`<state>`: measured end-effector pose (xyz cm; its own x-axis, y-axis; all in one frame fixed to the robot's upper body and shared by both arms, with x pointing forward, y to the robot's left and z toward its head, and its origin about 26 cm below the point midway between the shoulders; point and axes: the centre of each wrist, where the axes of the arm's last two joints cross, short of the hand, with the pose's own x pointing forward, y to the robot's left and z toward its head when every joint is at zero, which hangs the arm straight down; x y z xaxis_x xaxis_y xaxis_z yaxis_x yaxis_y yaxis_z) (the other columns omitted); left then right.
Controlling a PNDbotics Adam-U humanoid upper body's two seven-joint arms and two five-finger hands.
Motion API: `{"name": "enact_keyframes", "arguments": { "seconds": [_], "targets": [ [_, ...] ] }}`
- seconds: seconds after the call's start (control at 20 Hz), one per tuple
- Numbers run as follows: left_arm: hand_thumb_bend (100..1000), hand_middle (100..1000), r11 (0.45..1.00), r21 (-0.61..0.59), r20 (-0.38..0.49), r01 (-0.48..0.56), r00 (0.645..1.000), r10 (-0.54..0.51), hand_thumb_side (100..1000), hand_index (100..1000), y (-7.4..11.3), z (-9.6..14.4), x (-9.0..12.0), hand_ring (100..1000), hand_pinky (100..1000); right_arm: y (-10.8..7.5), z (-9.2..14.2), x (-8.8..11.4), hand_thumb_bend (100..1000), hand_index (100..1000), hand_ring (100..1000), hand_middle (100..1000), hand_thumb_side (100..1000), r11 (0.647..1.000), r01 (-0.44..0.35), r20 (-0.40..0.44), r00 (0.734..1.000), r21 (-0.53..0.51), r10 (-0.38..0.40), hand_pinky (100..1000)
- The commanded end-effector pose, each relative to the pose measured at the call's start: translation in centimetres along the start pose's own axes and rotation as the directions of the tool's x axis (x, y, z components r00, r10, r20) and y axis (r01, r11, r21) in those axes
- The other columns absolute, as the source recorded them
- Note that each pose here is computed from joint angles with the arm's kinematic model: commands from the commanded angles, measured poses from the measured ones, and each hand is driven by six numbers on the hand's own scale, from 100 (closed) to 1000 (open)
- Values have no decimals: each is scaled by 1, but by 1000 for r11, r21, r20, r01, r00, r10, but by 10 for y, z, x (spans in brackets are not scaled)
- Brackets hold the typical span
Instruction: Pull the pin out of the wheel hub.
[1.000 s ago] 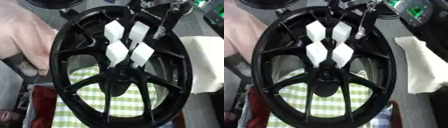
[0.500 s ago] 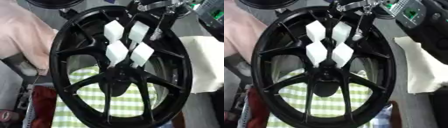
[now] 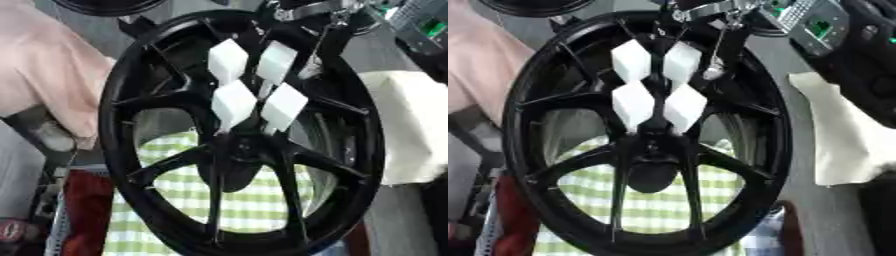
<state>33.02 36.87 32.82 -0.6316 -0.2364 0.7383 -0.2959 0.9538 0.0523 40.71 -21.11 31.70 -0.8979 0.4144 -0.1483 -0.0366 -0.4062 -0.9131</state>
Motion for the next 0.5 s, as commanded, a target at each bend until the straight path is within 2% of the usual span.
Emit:
{"name": "enact_keyframes", "arguments": {
  "seconds": [0.05, 0.35, 0.5],
  "targets": [
    [405, 872, 1000, -1, 46, 8, 999, -8, 906, 900, 4, -6, 15, 731, 843, -10, 7, -2, 421, 694, 853, 654, 100, 980, -144, 99, 986, 138, 131, 909],
    [406, 872, 1000, 1, 47, 8, 999, -8, 906, 900, 5, -6, 15, 731, 843, -12, 7, -2, 357, 620, 833, 561, 100, 984, -128, 100, 988, 126, 116, 903],
    [406, 872, 1000, 3, 48, 7, 999, -7, 906, 900, 5, -6, 15, 732, 844, -14, 7, -2, 292, 562, 815, 497, 124, 987, -116, 99, 989, 115, 105, 897]
  ]
}}
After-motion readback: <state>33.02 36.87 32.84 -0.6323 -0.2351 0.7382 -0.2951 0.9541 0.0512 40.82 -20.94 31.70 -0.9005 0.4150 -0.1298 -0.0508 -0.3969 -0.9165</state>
